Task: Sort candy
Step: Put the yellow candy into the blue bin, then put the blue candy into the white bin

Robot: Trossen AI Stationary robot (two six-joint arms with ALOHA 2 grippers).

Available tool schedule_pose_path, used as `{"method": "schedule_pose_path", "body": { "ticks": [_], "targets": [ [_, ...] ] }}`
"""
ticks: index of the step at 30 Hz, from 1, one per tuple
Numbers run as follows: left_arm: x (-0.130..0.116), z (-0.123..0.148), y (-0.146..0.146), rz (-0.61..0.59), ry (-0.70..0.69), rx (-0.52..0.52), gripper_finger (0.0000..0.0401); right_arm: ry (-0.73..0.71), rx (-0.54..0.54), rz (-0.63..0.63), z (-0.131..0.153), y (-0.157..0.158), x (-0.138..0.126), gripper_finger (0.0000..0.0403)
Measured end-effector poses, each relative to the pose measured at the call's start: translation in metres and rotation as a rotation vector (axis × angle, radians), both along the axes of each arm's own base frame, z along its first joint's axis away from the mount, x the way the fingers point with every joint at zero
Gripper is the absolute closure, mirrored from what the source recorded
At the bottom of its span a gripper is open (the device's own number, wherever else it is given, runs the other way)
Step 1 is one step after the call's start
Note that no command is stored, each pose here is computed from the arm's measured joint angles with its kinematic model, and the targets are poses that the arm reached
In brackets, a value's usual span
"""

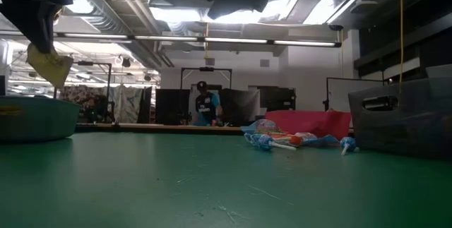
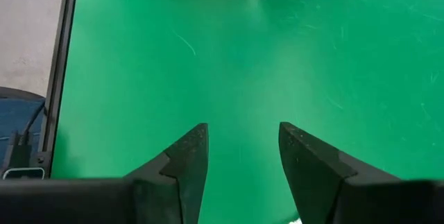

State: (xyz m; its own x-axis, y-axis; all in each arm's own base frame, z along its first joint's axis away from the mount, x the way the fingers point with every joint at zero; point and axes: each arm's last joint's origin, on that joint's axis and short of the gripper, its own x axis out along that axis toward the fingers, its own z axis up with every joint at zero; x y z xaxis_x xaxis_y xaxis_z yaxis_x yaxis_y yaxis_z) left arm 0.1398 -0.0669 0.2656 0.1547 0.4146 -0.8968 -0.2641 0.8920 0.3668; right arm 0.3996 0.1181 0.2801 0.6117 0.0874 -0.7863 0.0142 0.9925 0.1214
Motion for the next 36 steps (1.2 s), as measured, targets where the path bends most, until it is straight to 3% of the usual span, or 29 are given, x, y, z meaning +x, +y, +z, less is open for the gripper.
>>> {"method": "schedule_pose_path", "body": {
  "ticks": [17,28,36],
  "targets": [
    [0.003,0.000,-0.001,0.042,-0.049,-0.015,0.0268,0.056,0.011,-0.037,-0.003,-0.001,-0.004,0.0228],
    [0.009,0.000,-0.005,0.047,-0.116,-0.055,0.0260,0.209,0.025,-0.188,-0.031,-0.006,-0.017,0.0228],
    [0.009,0.000,-0.005,0.047,-0.118,-0.057,0.0260,0.292,-0.083,-0.235,-0.064,-0.013,-0.030,0.0228]
  ]
}}
